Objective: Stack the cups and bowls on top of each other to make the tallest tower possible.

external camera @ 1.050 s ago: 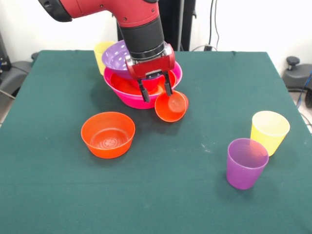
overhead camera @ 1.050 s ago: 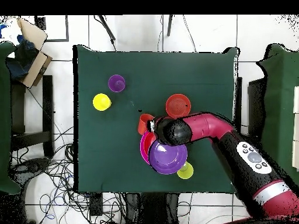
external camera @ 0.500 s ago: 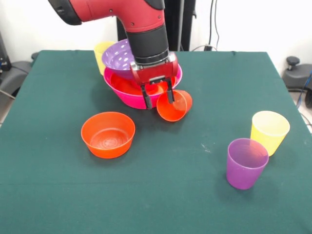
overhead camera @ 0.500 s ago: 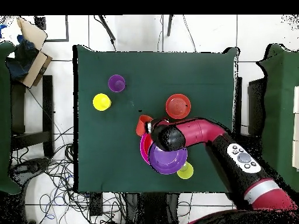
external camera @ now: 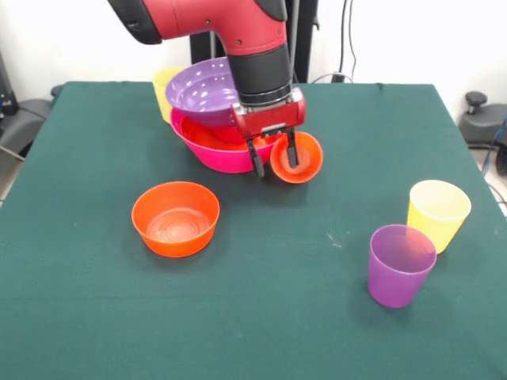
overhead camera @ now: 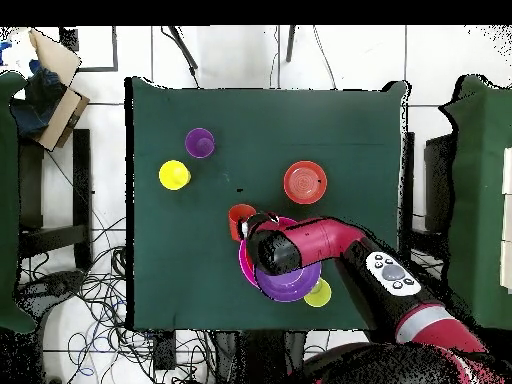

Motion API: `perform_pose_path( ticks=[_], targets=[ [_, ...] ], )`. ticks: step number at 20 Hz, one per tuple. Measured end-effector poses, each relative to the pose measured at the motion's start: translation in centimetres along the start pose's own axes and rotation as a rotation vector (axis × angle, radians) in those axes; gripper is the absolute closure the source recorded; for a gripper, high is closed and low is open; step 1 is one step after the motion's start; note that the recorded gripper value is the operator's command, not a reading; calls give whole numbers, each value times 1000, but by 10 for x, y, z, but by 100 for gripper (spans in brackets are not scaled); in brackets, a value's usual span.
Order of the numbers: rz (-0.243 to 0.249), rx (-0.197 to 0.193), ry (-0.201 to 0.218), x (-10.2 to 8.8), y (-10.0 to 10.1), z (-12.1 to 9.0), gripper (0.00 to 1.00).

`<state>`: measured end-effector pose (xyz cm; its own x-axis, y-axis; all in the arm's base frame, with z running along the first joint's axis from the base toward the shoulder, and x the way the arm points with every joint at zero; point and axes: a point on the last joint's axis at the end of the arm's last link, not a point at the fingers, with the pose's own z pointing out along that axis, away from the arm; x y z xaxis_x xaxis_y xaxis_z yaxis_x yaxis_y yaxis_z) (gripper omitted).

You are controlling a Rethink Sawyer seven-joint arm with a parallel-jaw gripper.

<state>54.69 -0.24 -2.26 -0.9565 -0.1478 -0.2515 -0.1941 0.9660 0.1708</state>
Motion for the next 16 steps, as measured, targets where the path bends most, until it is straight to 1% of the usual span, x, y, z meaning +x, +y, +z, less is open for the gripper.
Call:
perform_pose_path(
  ticks=[2, 6, 11, 16],
  targets=[
    [2, -4, -1, 5, 5, -2, 0],
    [14, -9, 14, 15, 8, -7, 0],
    [44, -16, 38, 28, 11, -23, 0],
    [70, -13, 45, 34, 9, -38, 0]
  ],
)
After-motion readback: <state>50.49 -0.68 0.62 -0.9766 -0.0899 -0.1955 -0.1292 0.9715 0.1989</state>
